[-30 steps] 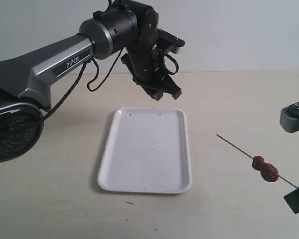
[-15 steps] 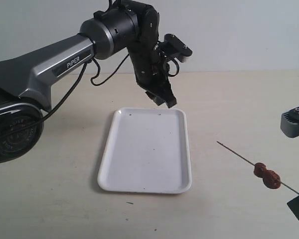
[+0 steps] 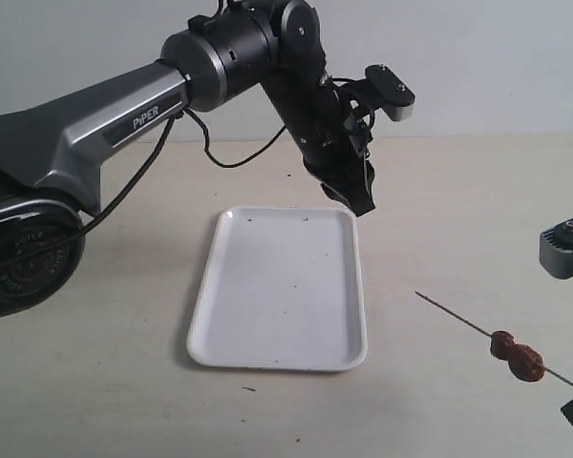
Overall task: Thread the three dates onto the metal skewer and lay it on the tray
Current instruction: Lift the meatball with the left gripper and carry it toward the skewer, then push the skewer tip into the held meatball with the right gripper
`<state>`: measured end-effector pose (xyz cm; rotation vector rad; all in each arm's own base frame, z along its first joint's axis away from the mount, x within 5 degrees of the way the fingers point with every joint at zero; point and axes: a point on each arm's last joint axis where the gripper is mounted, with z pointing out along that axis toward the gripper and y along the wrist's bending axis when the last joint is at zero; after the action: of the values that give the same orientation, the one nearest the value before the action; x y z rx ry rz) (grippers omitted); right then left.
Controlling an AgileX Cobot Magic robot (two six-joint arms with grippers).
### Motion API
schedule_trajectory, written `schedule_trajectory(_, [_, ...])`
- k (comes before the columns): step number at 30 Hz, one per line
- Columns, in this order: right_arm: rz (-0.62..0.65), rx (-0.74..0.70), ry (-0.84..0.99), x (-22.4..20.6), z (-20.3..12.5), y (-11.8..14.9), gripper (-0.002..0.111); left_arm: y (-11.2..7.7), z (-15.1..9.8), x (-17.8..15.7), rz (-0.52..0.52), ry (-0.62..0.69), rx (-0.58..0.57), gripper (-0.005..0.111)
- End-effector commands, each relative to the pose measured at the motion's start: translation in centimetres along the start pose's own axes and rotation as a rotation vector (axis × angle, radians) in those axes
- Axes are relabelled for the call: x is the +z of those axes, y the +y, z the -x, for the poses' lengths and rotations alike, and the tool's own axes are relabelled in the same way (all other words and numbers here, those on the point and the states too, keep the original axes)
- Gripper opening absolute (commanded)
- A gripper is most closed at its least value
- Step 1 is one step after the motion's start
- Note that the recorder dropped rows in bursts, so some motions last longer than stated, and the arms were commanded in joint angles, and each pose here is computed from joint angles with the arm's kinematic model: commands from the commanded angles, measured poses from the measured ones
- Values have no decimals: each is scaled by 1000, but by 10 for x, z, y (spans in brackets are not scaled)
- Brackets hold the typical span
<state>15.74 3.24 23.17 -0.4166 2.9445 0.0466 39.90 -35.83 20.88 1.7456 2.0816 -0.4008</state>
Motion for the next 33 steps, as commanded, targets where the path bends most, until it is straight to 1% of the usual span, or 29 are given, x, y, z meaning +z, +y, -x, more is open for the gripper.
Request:
schedule_trajectory(1, [-11,-10,-19,-1,0,-1,0,-7,14,-31,0,-76,55,30])
schedule_trajectory(5, [-12,-10,-29,-1,1,-1,0,-16,10,-41,-36,-71,113,30])
schedule_trajectory(12, [-19,-14,-30,-1,1,-2,0,-45,-27,-31,-196,25,335,30])
schedule_trajectory(16, [21,-18,-35,-1,2,2,0,-60,-51,-27,-271,78,485,30])
schedule_trajectory(19, [94,-54,-40,-2,2,8,0,-62,-61,-29,-268,139,577,30])
schedule_trajectory(21, [133,-68,-49,-2,2,12,0,-61,-64,-31,-256,166,593,30])
schedule_trajectory(23, [151,-66,-55,-2,3,14,0,-61,-63,-33,-254,163,630,30])
schedule_trajectory(28, [188,-82,-63,-3,4,17,0,-61,-62,-37,-262,136,816,30])
schedule_trajectory(33, [250,-89,-85,-4,5,22,0,-61,-61,-38,-265,127,879,30])
